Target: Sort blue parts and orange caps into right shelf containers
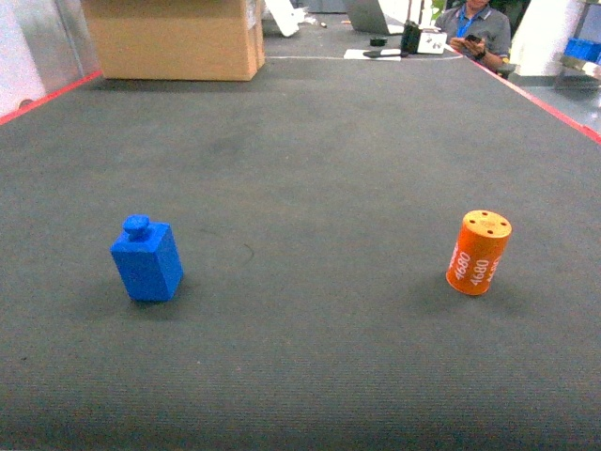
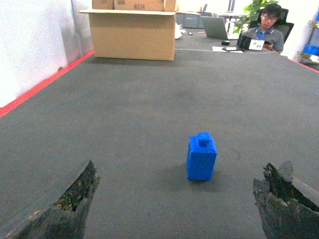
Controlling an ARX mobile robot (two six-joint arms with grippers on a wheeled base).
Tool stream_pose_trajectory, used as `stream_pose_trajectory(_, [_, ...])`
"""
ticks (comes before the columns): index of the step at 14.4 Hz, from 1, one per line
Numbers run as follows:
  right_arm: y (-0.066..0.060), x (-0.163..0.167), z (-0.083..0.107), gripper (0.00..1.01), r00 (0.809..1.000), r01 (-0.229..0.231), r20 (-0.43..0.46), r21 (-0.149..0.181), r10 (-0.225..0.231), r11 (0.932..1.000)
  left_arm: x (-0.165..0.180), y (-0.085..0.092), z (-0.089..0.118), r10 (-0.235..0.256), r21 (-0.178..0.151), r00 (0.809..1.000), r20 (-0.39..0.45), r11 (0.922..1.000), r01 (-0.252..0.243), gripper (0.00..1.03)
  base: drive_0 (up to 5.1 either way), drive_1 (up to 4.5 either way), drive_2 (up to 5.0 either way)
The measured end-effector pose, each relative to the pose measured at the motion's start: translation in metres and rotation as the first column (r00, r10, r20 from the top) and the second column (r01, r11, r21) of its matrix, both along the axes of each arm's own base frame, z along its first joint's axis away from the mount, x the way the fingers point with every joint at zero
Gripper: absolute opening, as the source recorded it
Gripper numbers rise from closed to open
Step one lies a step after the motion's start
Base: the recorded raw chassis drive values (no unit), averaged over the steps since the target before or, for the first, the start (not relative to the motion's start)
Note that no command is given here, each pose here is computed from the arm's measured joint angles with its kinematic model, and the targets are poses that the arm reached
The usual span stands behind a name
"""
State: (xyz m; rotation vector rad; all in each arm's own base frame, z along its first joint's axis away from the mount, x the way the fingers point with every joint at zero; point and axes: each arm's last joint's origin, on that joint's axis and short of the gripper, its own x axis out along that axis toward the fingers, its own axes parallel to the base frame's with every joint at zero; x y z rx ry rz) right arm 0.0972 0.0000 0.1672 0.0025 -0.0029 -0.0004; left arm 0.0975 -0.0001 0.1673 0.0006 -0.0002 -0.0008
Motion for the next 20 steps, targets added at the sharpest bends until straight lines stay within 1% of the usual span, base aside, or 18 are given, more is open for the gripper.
stream_pose_trajectory(20, [0.0000,0.0000,0.0001,0.98,1.000,0.000,0.001,0.000,0.000,1.0000,0.0000,0.0000,-0.0001,0.000,0.000,1.000,-0.001,1.0000,0.000,0.98,0.0,0.00,0.0])
